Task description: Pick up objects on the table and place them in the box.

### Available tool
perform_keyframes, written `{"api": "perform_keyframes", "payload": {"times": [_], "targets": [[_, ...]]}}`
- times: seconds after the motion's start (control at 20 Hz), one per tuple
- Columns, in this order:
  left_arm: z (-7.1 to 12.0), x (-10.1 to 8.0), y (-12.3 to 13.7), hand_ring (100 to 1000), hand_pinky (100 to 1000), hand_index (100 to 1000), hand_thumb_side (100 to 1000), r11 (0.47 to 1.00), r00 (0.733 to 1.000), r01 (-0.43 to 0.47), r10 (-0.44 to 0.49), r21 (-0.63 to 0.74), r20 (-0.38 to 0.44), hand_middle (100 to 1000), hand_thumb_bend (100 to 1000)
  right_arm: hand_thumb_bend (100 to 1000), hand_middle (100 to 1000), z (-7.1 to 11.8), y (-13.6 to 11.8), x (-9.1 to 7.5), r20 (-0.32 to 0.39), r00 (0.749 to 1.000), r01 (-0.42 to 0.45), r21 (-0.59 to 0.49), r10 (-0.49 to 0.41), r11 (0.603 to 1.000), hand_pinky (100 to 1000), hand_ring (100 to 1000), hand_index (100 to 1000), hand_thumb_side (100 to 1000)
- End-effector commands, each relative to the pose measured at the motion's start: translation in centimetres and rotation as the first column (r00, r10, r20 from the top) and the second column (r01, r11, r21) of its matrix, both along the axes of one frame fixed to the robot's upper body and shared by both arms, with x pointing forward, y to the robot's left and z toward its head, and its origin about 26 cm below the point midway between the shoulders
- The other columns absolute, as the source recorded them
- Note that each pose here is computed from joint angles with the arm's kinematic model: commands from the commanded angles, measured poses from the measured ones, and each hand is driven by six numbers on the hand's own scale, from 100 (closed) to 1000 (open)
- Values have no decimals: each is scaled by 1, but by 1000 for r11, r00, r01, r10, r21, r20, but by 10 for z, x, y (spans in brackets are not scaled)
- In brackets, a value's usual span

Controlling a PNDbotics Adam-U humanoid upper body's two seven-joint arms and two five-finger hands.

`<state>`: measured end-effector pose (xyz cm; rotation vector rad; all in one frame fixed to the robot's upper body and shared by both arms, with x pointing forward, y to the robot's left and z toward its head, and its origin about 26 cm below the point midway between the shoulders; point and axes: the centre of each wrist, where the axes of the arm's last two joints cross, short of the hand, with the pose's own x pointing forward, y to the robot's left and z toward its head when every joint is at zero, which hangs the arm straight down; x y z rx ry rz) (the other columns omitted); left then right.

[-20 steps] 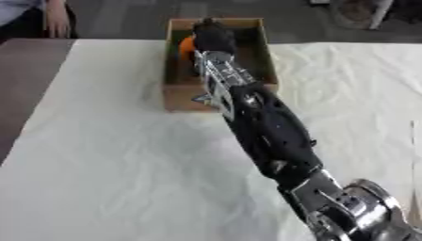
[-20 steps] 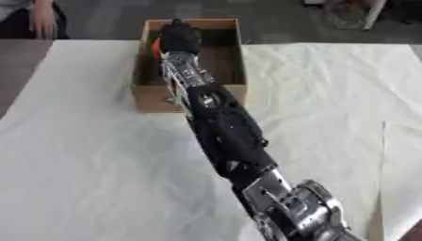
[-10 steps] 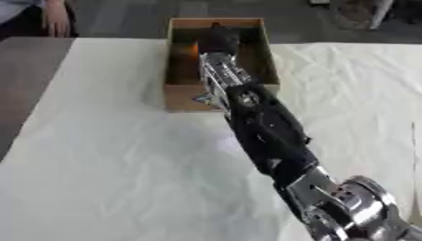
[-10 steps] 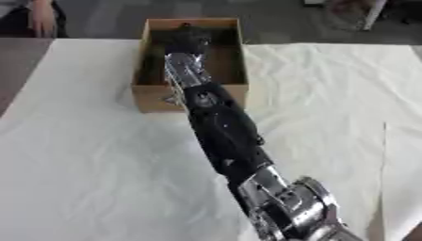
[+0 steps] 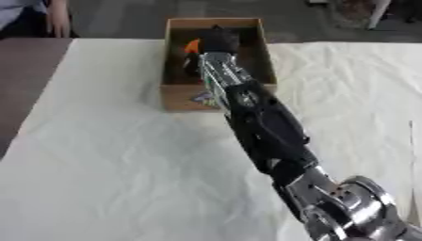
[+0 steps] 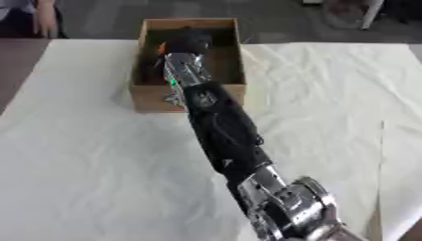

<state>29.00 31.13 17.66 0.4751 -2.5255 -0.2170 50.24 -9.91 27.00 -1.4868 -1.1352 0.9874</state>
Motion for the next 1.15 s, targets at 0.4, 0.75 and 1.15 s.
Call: {"api": "perform_keyframes", "payload": {"times": [0.4, 0.75, 1.15], "targets": [[8, -3, 0, 404, 295, 709, 724, 1000, 1000, 7, -7, 19, 21, 713, 100, 265, 892, 41, -2, -10, 177, 984, -25, 22, 20, 999, 882, 930, 905, 767], [8, -3, 1, 405, 296, 709, 722, 1000, 1000, 4, -4, 18, 19, 713, 100, 100, 874, 88, -14, -44, 426, 896, -160, 42, 127, 986, 879, 910, 899, 696], [8, -4, 4, 407, 298, 710, 717, 1000, 1000, -13, 13, 8, 23, 711, 100, 100, 851, 125, -37, -110, 661, 704, -366, 26, 259, 930, 861, 886, 887, 646]]}}
